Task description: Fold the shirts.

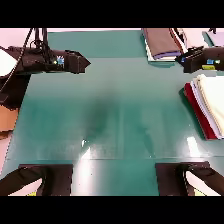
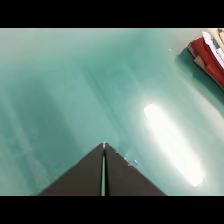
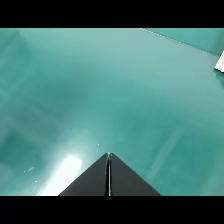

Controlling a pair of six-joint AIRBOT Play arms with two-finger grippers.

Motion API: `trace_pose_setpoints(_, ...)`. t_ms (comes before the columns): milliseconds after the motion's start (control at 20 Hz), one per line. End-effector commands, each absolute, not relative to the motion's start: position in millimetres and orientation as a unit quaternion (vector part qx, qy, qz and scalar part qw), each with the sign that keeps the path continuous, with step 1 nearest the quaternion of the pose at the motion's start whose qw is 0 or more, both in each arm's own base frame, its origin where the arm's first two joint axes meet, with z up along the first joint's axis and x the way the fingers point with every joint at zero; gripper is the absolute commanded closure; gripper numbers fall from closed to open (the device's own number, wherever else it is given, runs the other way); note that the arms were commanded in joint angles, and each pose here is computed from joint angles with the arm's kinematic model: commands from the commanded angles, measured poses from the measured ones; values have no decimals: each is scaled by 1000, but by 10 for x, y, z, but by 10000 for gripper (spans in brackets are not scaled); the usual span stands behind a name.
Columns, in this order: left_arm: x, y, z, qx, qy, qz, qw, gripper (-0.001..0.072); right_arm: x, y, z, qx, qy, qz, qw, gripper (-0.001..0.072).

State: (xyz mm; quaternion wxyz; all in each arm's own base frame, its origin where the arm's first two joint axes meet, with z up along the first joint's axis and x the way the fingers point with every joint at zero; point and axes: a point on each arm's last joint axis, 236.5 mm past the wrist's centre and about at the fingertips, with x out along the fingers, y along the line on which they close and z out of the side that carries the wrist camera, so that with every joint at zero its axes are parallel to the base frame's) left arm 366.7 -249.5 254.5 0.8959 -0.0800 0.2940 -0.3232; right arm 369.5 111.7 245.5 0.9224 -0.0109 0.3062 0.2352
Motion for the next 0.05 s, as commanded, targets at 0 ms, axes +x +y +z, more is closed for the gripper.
trace_pose_setpoints(0, 3673, -2496, 2556, -81, 292, -323, 897, 681, 3676, 1052, 2416, -7, 318, 229, 920, 697)
